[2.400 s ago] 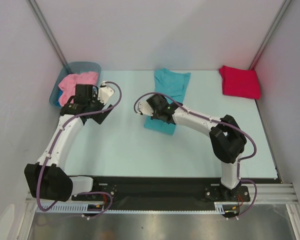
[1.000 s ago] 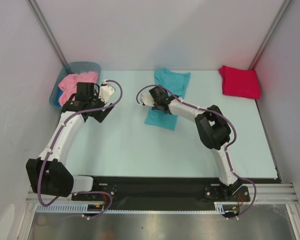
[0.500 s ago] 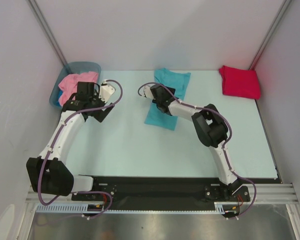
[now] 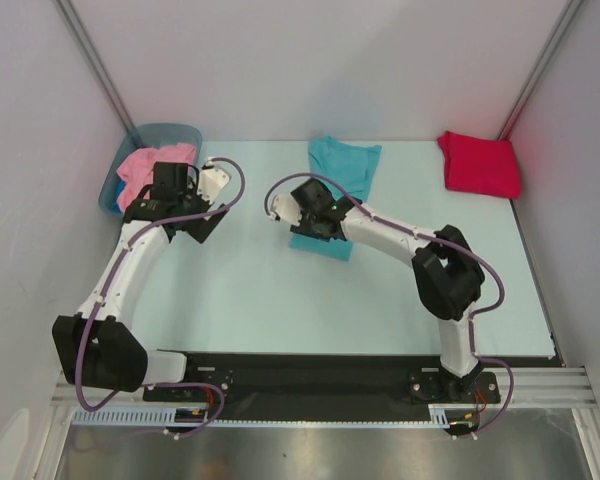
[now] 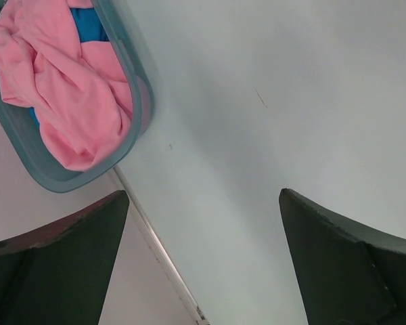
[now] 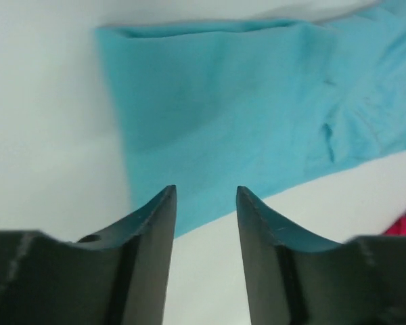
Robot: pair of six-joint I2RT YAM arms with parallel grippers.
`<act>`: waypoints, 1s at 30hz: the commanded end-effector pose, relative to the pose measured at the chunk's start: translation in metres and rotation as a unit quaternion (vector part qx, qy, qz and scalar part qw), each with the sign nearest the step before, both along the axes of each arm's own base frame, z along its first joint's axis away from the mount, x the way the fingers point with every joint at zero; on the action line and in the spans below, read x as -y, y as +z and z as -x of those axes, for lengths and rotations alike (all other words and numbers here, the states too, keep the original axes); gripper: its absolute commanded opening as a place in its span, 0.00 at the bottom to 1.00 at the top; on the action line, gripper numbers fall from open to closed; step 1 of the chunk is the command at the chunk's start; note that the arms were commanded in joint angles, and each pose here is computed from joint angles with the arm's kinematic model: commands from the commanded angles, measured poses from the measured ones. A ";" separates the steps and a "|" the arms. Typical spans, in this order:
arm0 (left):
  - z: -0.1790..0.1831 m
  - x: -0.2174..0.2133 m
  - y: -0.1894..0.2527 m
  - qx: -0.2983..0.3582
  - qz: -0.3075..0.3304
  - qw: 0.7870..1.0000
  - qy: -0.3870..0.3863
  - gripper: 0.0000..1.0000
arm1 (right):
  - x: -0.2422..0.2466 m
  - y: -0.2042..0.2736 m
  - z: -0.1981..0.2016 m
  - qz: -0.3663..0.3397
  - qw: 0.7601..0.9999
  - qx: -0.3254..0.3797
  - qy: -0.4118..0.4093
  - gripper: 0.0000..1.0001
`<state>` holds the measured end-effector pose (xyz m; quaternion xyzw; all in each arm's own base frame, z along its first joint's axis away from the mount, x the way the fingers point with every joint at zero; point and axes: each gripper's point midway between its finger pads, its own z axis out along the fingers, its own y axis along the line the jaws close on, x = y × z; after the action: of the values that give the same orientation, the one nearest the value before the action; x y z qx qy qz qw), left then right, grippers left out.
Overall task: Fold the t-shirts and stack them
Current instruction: Fold the tshirt
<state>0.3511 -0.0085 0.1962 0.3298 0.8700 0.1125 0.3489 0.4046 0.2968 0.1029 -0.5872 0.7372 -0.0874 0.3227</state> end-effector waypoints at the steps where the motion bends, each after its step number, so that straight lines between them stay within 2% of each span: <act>1: -0.005 0.008 0.022 0.029 0.018 0.999 -0.002 1.00 | -0.003 -0.001 0.038 0.000 0.999 -0.028 0.024 0.47; 2: -0.006 0.007 0.024 0.032 0.017 0.999 -0.002 1.00 | -0.007 -0.002 0.046 0.005 0.999 -0.027 0.033 0.55; 3: -0.008 0.008 0.027 0.035 0.016 0.999 -0.003 1.00 | -0.006 -0.008 0.052 0.009 0.999 -0.027 0.035 0.58; 8: -0.011 0.007 0.035 0.045 0.012 0.999 -0.003 1.00 | -0.007 -0.018 0.070 0.040 0.998 0.022 0.049 0.67; 19: -0.010 0.010 0.043 0.055 0.020 0.998 -0.005 1.00 | -0.002 -0.043 0.051 0.085 0.987 0.136 0.024 0.68; 28: -0.009 0.007 0.051 0.064 0.012 0.998 -0.005 1.00 | 0.001 -0.069 0.036 0.115 0.981 0.157 0.016 0.69; 30: -0.009 0.006 0.048 0.062 0.010 0.998 -0.005 1.00 | 0.003 -0.072 0.034 0.117 0.981 0.156 0.013 0.66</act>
<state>0.3574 -0.0111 0.2163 0.3293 0.8611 0.1177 0.3692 0.3646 0.2958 0.0433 -0.6130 0.6528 -0.2543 0.3652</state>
